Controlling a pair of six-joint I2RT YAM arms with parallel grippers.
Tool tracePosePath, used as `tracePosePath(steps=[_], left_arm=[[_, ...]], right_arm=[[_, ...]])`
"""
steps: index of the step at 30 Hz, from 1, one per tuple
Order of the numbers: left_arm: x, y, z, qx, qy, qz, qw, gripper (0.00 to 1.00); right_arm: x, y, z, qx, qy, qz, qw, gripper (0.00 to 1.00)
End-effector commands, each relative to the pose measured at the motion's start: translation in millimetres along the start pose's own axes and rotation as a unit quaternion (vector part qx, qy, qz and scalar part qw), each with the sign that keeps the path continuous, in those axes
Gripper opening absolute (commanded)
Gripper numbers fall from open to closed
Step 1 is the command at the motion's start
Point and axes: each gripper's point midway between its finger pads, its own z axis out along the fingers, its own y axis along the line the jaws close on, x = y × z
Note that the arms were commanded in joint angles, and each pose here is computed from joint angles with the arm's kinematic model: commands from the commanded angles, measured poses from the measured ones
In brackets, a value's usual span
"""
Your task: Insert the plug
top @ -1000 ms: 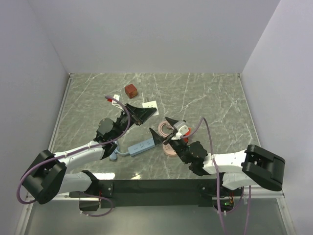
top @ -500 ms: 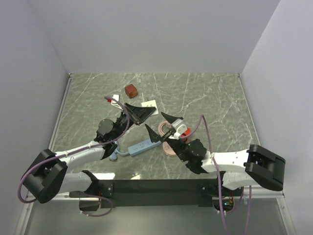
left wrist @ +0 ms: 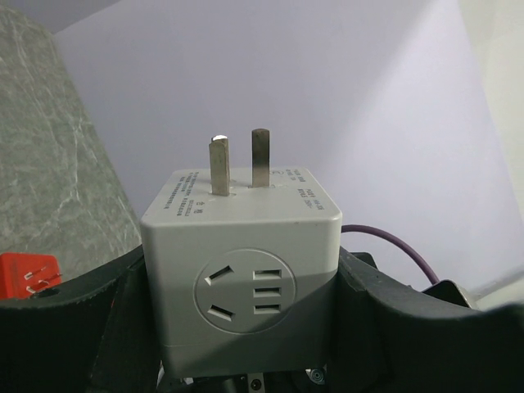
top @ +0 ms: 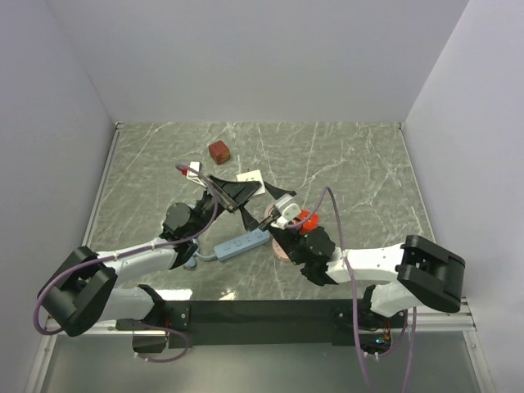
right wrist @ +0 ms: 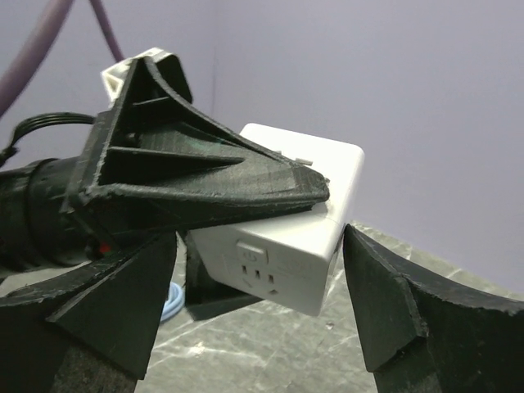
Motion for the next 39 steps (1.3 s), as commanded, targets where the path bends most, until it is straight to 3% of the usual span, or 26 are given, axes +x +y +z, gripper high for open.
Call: tracePosePath(steps=[1, 8, 11, 12, 15, 18, 19, 25, 33, 35, 36, 37, 39], left_arm=[[-2.6, -35.7, -4.5, 0.065, -0.011, -0.012, 0.998, 0.00], [-1.2, -39.0, -13.0, 0.074, -0.015, -0.025, 0.997, 0.00], [-2.3, -41.8, -15.1, 0.079, -0.017, -0.025, 0.996, 0.00], [-1.9, -43.5, -15.3, 0.081, -0.016, -0.024, 0.996, 0.00], [0.0, -42.6, -15.9, 0.084, -0.012, -0.024, 0.996, 0.00], [4.0, -41.3, -13.6, 0.087, -0.001, -0.020, 0.996, 0.10], [4.7, -42.2, -12.7, 0.090, 0.001, -0.019, 0.996, 0.27], [0.1, -44.9, -7.9, 0.083, -0.004, 0.035, 0.996, 0.99], [-18.6, -35.5, -8.9, 0.043, -0.043, 0.097, 0.993, 0.99], [-27.1, -20.8, -7.2, 0.013, -0.058, 0.111, 0.992, 0.99], [-36.3, -9.8, -8.5, -0.005, -0.070, 0.129, 0.989, 0.99], [-43.5, -1.8, -10.2, -0.017, -0.078, 0.141, 0.987, 0.99], [-67.3, 13.1, -16.2, -0.032, -0.095, 0.176, 0.979, 0.99]], right_arm=[[-107.6, -32.1, 6.1, 0.077, -0.206, 0.078, 0.972, 0.87], [-99.0, -32.5, 17.7, 0.098, -0.194, 0.063, 0.974, 0.76], [-98.0, -34.7, 18.8, 0.105, -0.192, 0.060, 0.974, 0.56], [-98.8, -35.4, 18.5, 0.106, -0.193, 0.060, 0.974, 0.37], [-100.9, -39.1, 15.9, 0.113, -0.192, 0.060, 0.973, 0.00], [-102.8, -45.4, 12.4, 0.122, -0.192, 0.056, 0.972, 0.00], [-102.2, -47.1, 10.9, 0.125, -0.190, 0.054, 0.972, 0.00], [-101.5, -74.0, -9.8, 0.160, -0.177, 0.039, 0.970, 0.00], [-93.8, -93.5, -36.1, 0.174, -0.139, 0.045, 0.974, 0.00], [-77.3, -87.3, -38.0, 0.154, -0.094, 0.041, 0.983, 0.00], [-91.6, -90.2, -41.2, 0.148, -0.097, 0.055, 0.983, 0.00], [-63.9, -78.8, -41.4, 0.123, -0.029, 0.047, 0.991, 0.00], [-77.0, -84.8, -52.4, 0.118, -0.021, 0.073, 0.990, 0.00]])
